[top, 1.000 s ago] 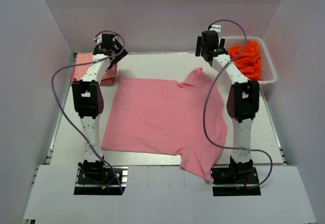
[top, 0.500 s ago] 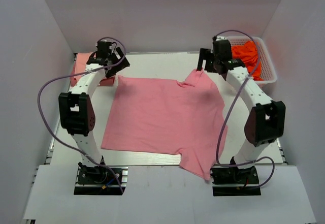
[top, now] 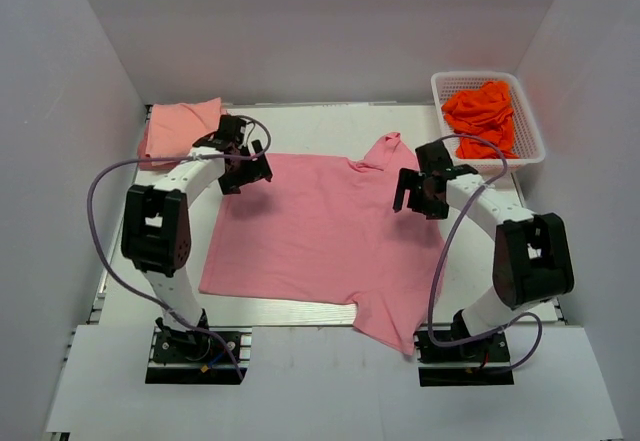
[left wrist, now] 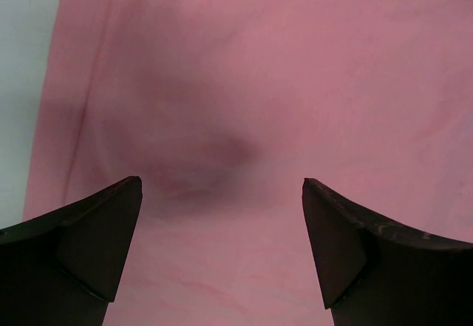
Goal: Fold and stack the t-shirts
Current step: Flatten out the tshirt, then grap the side of the flattened tshirt closest away from the robot with both arms, then fold the flattened tshirt in 1/3 of the way
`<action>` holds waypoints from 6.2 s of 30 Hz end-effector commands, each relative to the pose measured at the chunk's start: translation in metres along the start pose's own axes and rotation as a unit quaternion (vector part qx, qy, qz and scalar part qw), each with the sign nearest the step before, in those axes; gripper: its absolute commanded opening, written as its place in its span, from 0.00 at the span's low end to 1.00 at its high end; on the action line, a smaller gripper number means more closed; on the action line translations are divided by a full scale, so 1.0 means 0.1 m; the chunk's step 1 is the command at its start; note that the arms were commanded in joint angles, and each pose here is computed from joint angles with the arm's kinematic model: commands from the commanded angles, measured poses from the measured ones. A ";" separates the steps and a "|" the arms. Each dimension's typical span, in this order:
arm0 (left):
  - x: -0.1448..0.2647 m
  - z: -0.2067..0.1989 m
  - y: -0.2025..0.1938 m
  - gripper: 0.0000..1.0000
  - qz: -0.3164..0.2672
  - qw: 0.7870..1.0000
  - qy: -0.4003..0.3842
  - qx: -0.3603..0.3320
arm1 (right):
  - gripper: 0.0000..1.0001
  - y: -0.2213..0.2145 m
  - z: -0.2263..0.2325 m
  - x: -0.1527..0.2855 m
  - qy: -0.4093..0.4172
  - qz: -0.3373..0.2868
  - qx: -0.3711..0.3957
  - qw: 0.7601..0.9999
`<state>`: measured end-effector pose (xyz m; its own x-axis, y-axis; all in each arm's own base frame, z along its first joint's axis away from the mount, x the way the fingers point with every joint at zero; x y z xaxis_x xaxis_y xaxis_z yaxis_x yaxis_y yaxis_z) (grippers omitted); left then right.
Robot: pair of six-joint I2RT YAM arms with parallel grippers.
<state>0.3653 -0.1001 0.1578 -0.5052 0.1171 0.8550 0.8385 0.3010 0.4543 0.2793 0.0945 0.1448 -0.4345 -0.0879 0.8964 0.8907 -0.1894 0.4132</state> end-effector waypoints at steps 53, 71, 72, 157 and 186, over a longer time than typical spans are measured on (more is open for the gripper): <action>1.09 0.57 -1.18 1.00 -0.023 0.987 0.054 0.146 | 0.90 -0.40 -0.26 0.75 0.051 -0.121 -0.115 0.985; 0.36 0.79 -1.64 0.51 0.071 0.969 0.136 0.196 | 0.90 -1.18 -0.53 0.54 -0.016 -0.024 -0.229 0.973; 0.35 0.80 -1.65 0.43 0.075 0.968 0.140 0.195 | 0.90 -1.21 -0.54 0.52 -0.019 -0.018 -0.232 0.972; 0.03 0.34 0.78 1.00 -0.014 0.970 0.067 0.232 | 0.86 1.94 0.33 0.05 0.140 -0.117 -0.052 0.982; -0.28 0.34 -0.53 1.00 0.144 0.981 -0.009 0.128 | 0.89 0.11 -0.59 -0.50 -0.005 0.060 -0.134 0.989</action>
<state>0.3600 -0.0995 0.1143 -0.3544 0.3386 0.8717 0.8548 0.4952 0.1552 0.3441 0.0447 0.1084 -0.4336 -0.1413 0.8899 0.8508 -0.3896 0.3527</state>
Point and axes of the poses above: each gripper's point midway between its finger pads, its own x axis back along the fingers, its own z axis along the line the jaws close on, y = z × x, the point moved 9 cm from there along x, back along the fingers, and after that the axes turned 2 degrees about -x, right-handed, at the moved point
